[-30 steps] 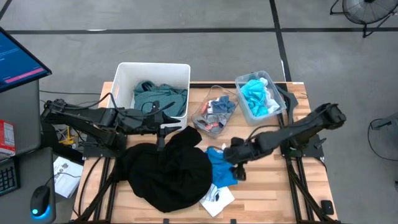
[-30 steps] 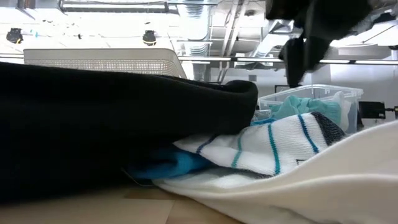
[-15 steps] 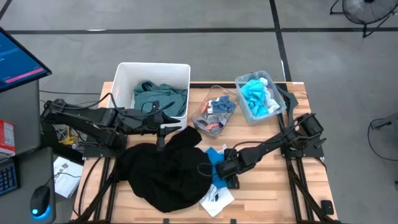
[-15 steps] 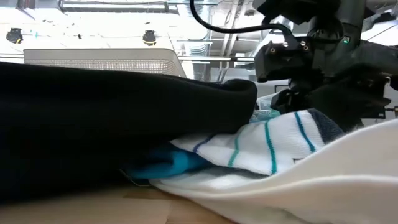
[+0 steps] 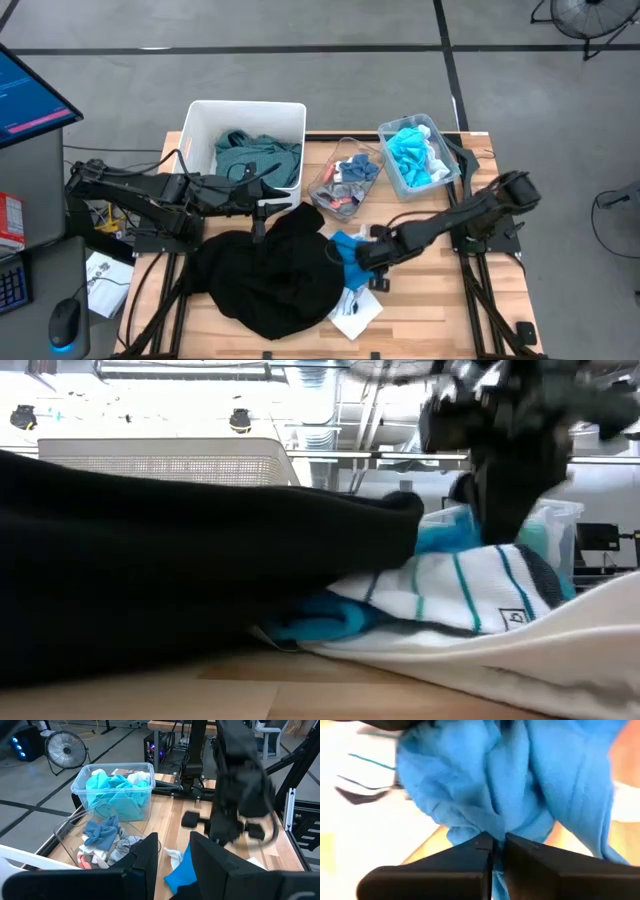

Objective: Pick & Place Cloths
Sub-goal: Put the blue pants into the right transparent bin, then put the white shorts into the right transparent bin

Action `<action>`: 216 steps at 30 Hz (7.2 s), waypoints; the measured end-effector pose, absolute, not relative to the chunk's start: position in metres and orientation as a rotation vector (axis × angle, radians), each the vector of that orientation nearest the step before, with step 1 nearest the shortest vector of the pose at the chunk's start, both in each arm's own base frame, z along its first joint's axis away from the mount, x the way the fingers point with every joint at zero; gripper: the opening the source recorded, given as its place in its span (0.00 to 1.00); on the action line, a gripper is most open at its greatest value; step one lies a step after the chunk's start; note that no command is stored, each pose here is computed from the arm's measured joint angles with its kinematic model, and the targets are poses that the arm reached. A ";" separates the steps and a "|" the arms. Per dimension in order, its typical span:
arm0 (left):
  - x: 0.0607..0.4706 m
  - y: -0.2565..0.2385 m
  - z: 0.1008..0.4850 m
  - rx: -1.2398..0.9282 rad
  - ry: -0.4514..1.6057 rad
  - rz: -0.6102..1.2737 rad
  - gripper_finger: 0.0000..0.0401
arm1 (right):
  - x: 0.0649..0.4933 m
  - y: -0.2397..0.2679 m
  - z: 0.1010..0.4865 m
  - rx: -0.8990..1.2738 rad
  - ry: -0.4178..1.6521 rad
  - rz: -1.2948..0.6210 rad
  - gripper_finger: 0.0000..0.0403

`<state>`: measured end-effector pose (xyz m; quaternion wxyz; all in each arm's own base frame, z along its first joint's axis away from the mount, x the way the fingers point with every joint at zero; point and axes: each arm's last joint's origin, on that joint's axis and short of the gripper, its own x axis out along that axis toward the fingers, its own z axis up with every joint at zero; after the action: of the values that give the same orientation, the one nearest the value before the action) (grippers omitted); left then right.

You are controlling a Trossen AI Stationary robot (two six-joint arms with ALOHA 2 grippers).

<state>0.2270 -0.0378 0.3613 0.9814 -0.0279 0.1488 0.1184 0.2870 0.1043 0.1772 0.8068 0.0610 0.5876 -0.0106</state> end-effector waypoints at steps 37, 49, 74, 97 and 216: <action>0.227 -0.038 0.361 -0.052 0.302 0.238 0.25 | 0.128 -0.054 0.353 0.440 0.183 -1.279 0.01; 0.227 -0.037 0.361 -0.051 0.302 0.241 0.25 | 0.137 -0.070 0.331 0.437 0.321 -1.461 0.00; 0.228 -0.034 0.361 -0.047 0.303 0.255 0.25 | 0.200 -0.166 0.222 0.715 1.083 -1.294 0.05; 0.228 -0.034 0.361 -0.047 0.304 0.255 0.25 | 0.170 -0.108 0.346 0.739 0.850 -0.885 0.55; 0.228 -0.033 0.362 -0.079 0.284 0.303 0.25 | 0.151 -0.166 0.252 0.630 0.820 -1.273 0.01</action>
<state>0.2275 -0.0329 0.3619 0.9777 -0.0390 0.1411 0.1504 0.1508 -0.1660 0.2520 0.6822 0.2810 0.3654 -0.5675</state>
